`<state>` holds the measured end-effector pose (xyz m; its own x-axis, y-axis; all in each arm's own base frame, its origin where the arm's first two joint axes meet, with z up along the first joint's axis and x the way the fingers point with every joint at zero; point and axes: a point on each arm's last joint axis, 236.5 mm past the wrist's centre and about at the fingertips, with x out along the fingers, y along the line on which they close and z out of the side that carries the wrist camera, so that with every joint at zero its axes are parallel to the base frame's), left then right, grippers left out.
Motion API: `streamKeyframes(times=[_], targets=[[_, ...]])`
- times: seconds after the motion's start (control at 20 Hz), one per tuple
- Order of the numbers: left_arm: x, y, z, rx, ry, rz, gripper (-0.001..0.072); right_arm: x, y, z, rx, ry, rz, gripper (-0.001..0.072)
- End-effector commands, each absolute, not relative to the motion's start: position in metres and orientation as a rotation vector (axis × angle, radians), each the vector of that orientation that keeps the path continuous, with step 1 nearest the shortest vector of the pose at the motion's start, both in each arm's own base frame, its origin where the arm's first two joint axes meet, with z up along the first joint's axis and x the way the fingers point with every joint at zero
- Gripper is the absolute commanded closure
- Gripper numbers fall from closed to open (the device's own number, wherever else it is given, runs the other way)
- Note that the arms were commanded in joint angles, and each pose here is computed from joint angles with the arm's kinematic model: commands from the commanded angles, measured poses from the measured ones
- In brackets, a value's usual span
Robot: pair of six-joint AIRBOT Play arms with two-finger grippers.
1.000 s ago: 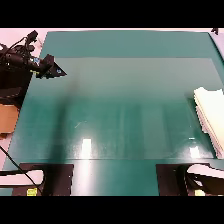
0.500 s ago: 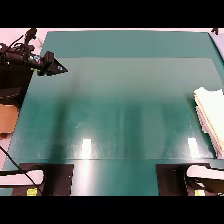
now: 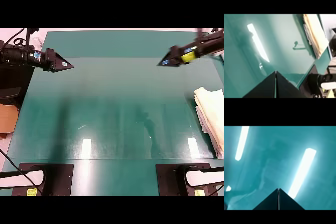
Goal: Fold the shirts.
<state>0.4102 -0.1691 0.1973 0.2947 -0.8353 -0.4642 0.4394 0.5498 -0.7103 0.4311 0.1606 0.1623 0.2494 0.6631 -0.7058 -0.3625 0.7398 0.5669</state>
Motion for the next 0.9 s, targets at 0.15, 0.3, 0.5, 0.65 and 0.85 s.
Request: streamKeyframes(times=[0.15,0.3,0.5,0.65,0.85], targets=[[0.3897,-0.1966,0.2158,-0.433,0.877,-1.013,0.0679,0.4122,0.2201,0.1583,0.323,1.116,0.906,0.0692],[0.391,-0.1964,0.2157,-0.434,0.874,-1.009,0.0679,0.4138,0.2181,0.1585,0.326,1.112,0.9,0.0692],[0.3925,-0.1962,0.2162,-0.436,0.869,-1.005,0.0679,0.4129,0.2198,0.1586,0.325,1.113,0.904,0.0692],[0.3925,-0.1962,0.2162,-0.436,0.869,-1.005,0.0678,0.413,0.2198,0.1586,0.325,1.113,0.904,0.0692],[0.3925,-0.1962,0.2162,-0.436,0.869,-1.005,0.0678,0.413,0.2196,0.1586,0.325,1.113,0.904,0.0692]])
